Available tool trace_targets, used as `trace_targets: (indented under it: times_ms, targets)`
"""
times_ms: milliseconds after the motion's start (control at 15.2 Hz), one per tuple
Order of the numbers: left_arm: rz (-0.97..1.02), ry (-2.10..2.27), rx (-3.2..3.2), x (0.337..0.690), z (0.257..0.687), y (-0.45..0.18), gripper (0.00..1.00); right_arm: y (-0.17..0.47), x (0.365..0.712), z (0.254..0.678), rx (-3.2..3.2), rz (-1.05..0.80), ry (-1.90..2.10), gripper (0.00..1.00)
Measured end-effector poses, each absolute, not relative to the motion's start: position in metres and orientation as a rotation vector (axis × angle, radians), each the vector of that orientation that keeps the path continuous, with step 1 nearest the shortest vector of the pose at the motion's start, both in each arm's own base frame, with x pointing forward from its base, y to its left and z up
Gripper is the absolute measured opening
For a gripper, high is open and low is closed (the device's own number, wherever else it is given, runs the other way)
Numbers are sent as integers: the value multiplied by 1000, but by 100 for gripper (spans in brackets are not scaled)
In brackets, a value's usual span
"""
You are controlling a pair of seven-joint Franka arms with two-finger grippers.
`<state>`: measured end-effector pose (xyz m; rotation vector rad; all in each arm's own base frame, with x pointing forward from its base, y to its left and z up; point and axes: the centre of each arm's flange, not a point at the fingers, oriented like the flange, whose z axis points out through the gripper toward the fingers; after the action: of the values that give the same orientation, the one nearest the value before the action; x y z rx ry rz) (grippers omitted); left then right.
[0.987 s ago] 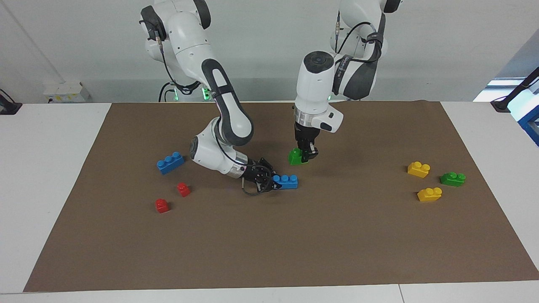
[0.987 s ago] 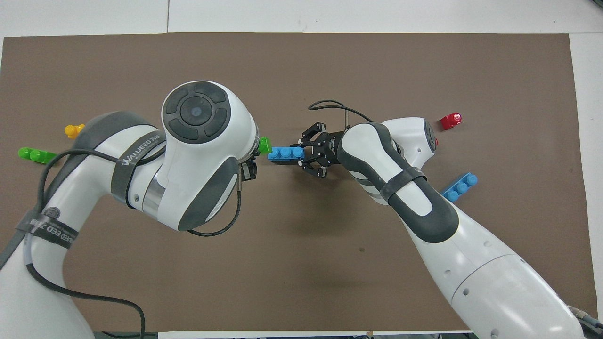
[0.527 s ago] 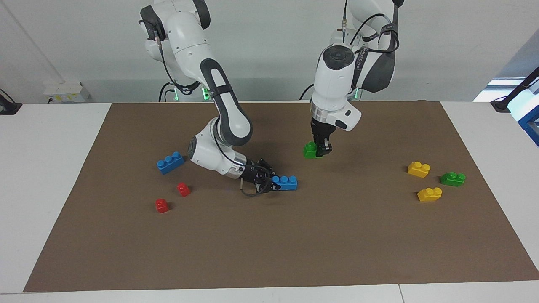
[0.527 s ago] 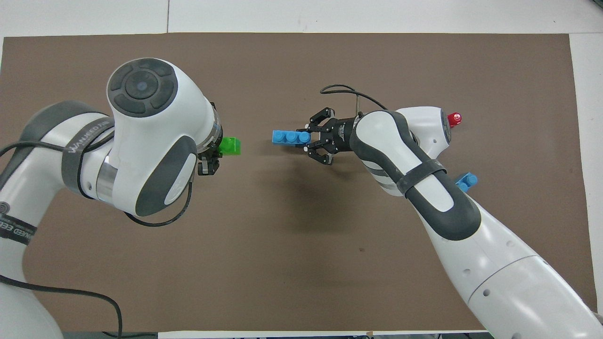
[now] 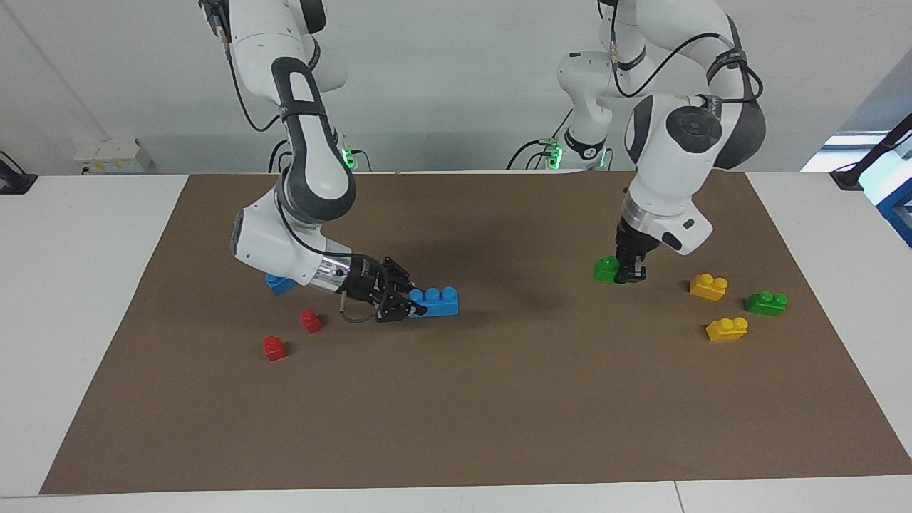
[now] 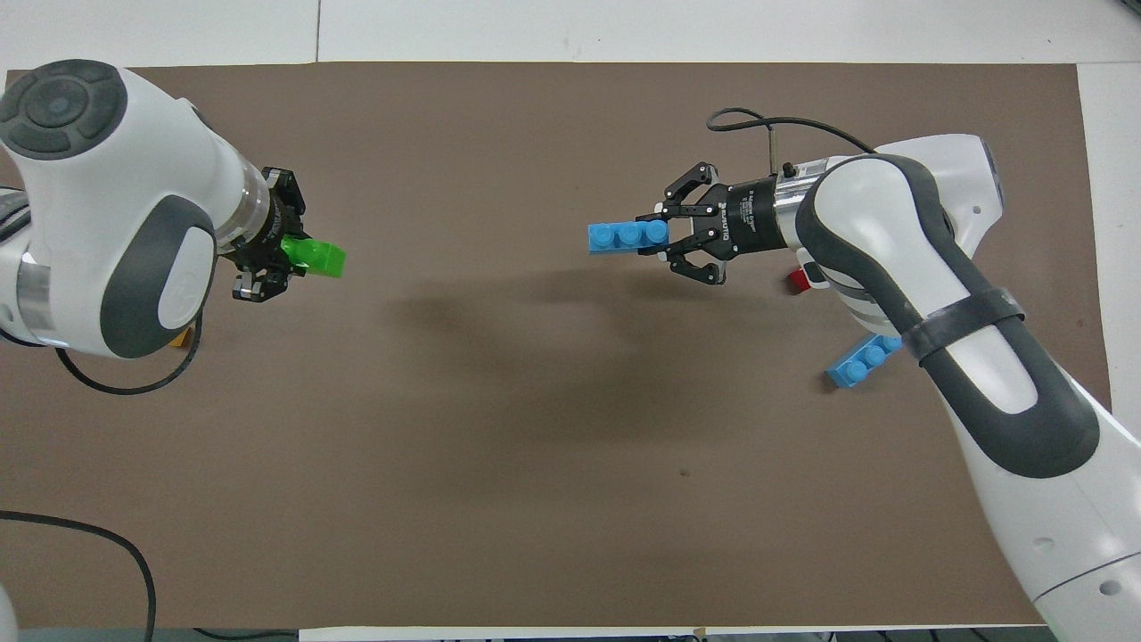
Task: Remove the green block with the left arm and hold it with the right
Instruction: 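Carry the green block toward the yellow blocks while the right gripper withdraws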
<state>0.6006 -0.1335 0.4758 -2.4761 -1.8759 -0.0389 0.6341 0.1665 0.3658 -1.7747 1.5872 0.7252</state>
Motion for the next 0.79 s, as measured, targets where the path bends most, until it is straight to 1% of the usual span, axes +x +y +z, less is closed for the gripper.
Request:
trace_targets:
  times_ms: [197, 395, 658, 790]
  targets:
    - [-31, -1766, -2553, 610, 472, -79, 35, 133, 632, 375, -1813, 762, 1583, 35]
    - [-75, -1706, -2622, 612, 456, -38, 35, 87, 628, 377, -1810, 822, 1564, 35]
    - [-126, -1635, -2687, 604, 433, -2, 35, 19, 618, 362, -1804, 858, 1521, 35]
    - [-148, -1595, -2717, 602, 424, 6, 35, 2, 613, 351, -1829, 856, 1511, 35]
